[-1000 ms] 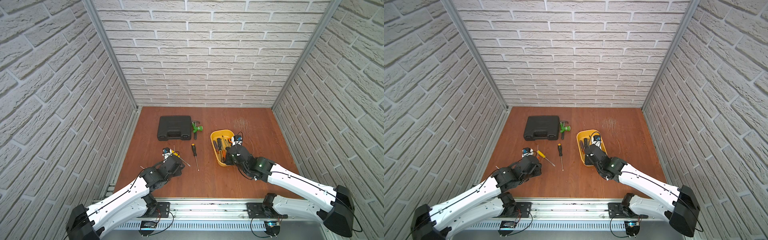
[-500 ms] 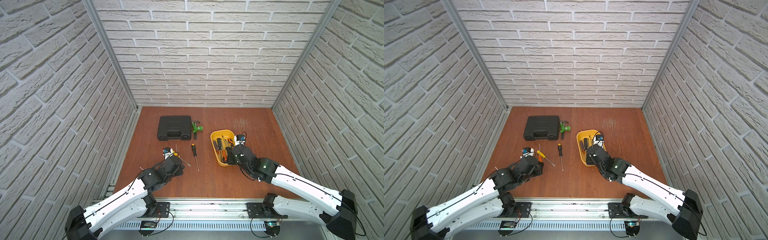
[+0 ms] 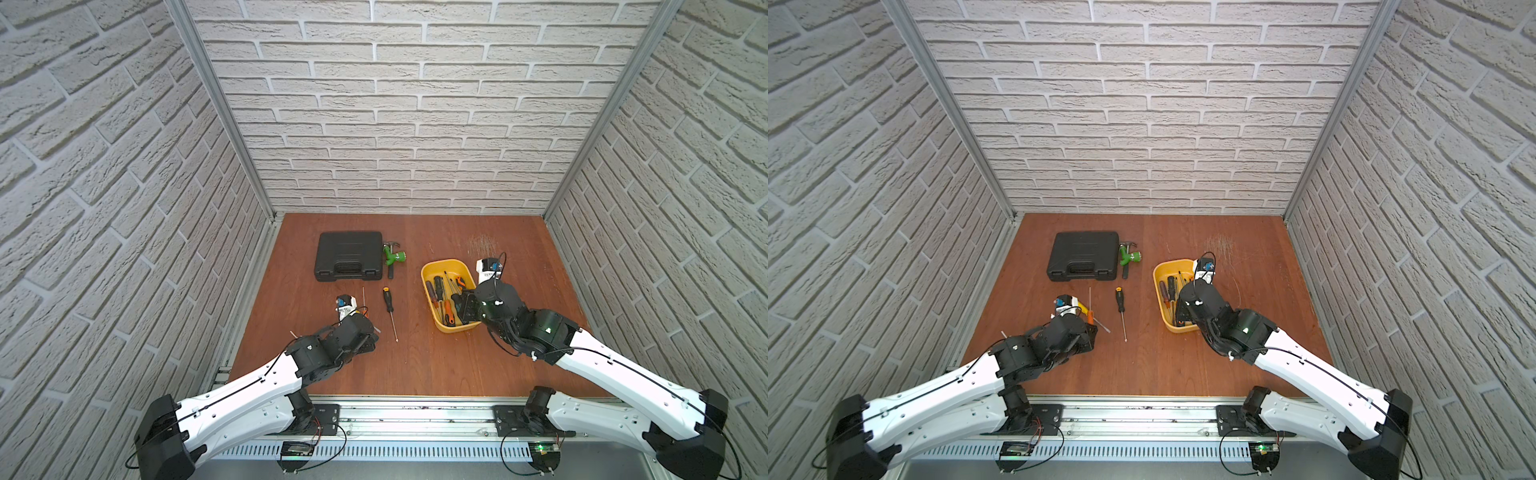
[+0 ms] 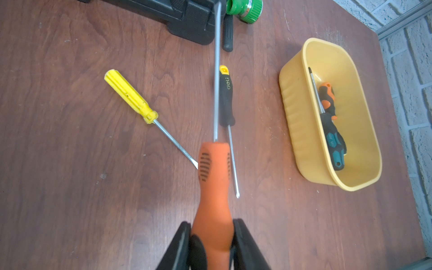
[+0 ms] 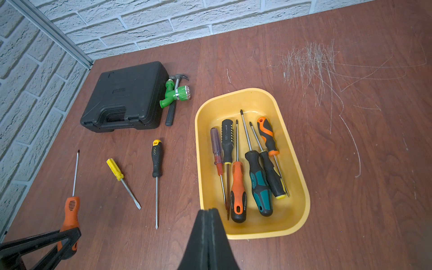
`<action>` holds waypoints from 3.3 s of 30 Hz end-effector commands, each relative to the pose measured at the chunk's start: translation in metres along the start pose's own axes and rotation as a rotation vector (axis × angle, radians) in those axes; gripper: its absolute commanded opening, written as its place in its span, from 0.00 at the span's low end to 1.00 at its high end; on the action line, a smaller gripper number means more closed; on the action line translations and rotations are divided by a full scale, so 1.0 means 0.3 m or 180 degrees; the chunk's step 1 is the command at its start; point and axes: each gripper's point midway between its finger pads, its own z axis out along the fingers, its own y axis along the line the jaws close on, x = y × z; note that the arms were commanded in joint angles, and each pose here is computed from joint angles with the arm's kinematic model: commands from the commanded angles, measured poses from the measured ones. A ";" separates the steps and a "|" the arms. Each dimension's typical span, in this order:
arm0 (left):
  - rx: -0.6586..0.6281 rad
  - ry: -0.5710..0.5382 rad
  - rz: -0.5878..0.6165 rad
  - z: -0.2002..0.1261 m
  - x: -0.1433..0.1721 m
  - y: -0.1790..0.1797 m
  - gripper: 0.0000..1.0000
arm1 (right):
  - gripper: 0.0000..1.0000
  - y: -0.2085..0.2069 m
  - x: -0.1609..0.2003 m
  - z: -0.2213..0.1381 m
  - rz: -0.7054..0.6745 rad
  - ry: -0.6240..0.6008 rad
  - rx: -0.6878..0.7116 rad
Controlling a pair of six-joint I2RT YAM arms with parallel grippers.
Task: Put the screwdriver on the desktop into the storage box
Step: Place the screwdriver in the storage box.
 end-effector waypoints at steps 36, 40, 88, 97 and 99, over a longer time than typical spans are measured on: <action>0.0607 0.0123 0.0073 0.277 -0.187 -0.619 0.00 | 0.06 -0.232 -0.029 -0.114 -0.0104 -0.0014 0.0727; 0.0715 0.0232 -0.0011 0.313 -0.176 -0.672 0.00 | 0.06 -0.237 -0.038 -0.116 -0.0165 0.0039 0.0809; 0.0732 0.0663 -0.0141 0.524 -0.047 -0.816 0.00 | 0.06 -0.293 -0.031 -0.164 -0.0008 -0.0011 0.0810; 0.0749 0.0620 -0.0113 0.506 -0.059 -0.818 0.00 | 0.06 -0.297 -0.021 -0.160 0.0006 -0.0001 0.0810; 0.0753 0.0620 -0.0117 0.507 -0.058 -0.818 0.00 | 0.05 -0.293 -0.024 -0.161 0.0012 -0.0004 0.0795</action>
